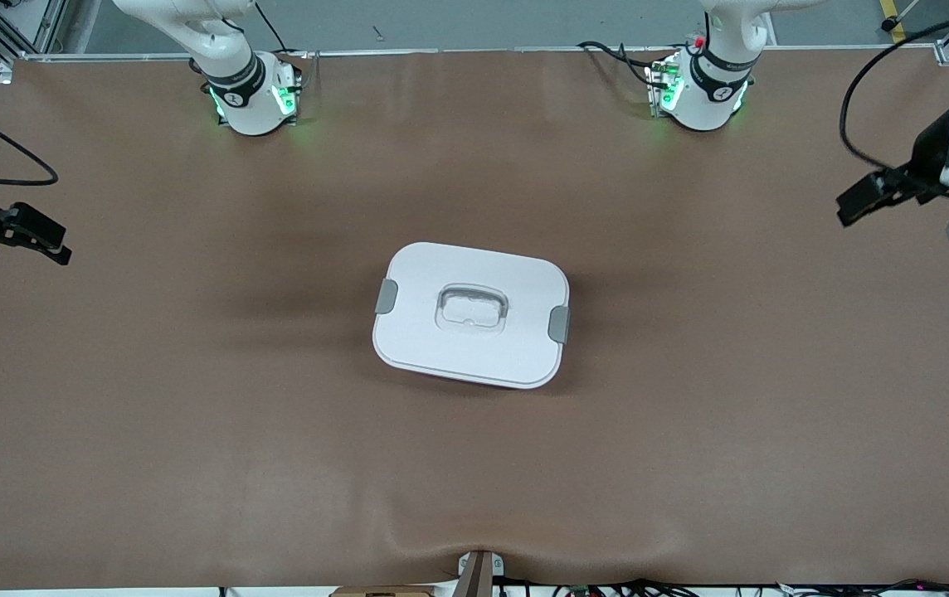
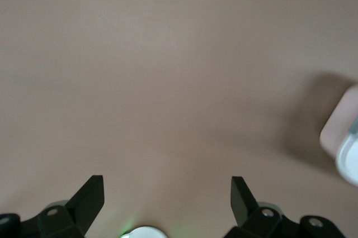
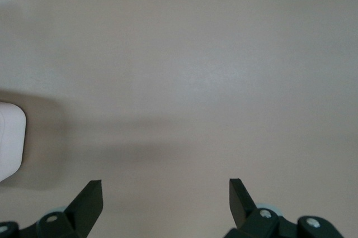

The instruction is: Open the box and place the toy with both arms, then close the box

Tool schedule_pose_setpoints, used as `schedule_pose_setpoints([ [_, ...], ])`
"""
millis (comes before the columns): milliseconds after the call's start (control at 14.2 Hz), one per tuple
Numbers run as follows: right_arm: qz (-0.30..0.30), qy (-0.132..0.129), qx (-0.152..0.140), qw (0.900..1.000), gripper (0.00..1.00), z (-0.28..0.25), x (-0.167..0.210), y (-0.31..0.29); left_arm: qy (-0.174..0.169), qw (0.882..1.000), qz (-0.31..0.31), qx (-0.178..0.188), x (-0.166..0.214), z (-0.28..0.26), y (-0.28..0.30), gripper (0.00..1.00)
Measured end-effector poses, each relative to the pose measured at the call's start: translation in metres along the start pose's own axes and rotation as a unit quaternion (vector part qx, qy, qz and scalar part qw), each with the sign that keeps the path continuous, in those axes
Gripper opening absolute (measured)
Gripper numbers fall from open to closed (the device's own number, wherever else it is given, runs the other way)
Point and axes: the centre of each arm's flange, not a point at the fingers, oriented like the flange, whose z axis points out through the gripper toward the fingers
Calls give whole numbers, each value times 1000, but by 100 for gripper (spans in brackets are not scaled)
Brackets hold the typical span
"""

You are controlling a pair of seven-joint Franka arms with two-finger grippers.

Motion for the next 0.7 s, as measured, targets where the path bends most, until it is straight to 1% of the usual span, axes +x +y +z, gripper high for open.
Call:
schedule_pose_setpoints([
  [211,0,0,0,1000,100,0,0,0,-6,999,40,3,-33,-1,-5,100],
  [352,0,-1,0,1000,100,0,0,0,-6,999,54,4,-50,-2,-1,100],
  [493,0,-1,0,1000,100,0,0,0,-8,998,60,-5,-57,-3,2,100],
  [705,0,-1,0,1000,100,0,0,0,-14,997,67,-25,-54,0,-1,100],
])
